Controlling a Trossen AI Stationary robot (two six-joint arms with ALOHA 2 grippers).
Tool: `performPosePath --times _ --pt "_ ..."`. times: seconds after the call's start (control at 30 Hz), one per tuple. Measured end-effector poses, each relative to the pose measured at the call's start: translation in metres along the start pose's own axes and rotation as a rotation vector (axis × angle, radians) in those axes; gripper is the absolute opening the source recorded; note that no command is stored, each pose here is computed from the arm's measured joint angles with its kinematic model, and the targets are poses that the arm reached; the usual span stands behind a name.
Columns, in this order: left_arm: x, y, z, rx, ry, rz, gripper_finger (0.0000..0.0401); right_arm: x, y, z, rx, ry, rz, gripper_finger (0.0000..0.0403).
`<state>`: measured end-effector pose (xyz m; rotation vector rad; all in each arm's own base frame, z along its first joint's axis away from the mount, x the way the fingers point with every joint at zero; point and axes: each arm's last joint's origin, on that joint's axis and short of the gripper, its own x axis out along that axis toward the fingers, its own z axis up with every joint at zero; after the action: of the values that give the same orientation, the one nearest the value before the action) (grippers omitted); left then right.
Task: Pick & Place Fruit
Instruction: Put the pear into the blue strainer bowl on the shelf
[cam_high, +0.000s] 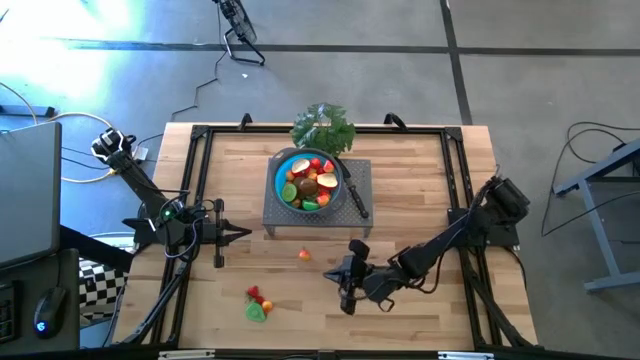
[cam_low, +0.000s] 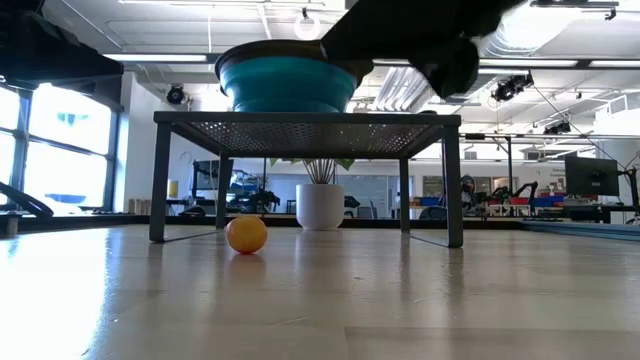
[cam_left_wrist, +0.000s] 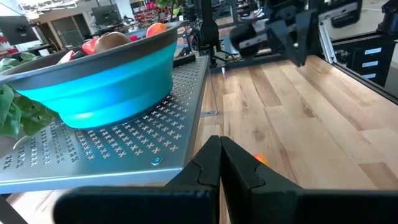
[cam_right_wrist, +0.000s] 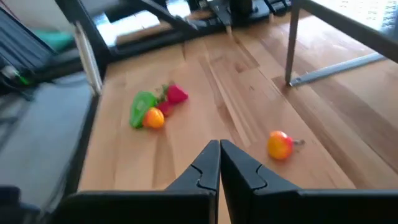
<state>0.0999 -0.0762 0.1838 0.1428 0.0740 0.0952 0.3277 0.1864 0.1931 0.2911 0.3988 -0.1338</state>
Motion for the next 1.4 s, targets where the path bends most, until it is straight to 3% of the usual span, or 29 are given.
performPosePath --times 0.27,0.5,0.6,0.83,1.07,1.4 --pt "0.000 0.000 0.000 -0.007 -0.003 -0.013 0.0000 -0.021 -0.032 -0.006 0.028 -0.170 0.168 0.0004" --pt "0.000 -0.004 0.000 -0.068 0.001 -0.142 0.0000 -0.061 -0.071 -0.006 -0.024 -0.195 0.173 0.0004" --pt "0.000 -0.004 0.001 -0.095 -0.005 -0.145 0.0000 -0.079 -0.092 -0.008 -0.027 -0.199 0.204 0.0004" --pt "0.000 -0.001 0.008 -0.190 -0.058 -0.032 0.0000 -0.116 -0.132 -0.017 -0.004 -0.233 0.276 0.0004" --pt "0.006 -0.007 0.009 -0.245 -0.052 0.005 0.0000 -0.141 -0.150 -0.014 -0.050 -0.312 0.273 0.0004" --pt "0.043 -0.055 0.025 -0.181 0.070 0.081 0.0000 -0.152 -0.162 -0.006 -0.114 -0.358 0.186 0.0004"
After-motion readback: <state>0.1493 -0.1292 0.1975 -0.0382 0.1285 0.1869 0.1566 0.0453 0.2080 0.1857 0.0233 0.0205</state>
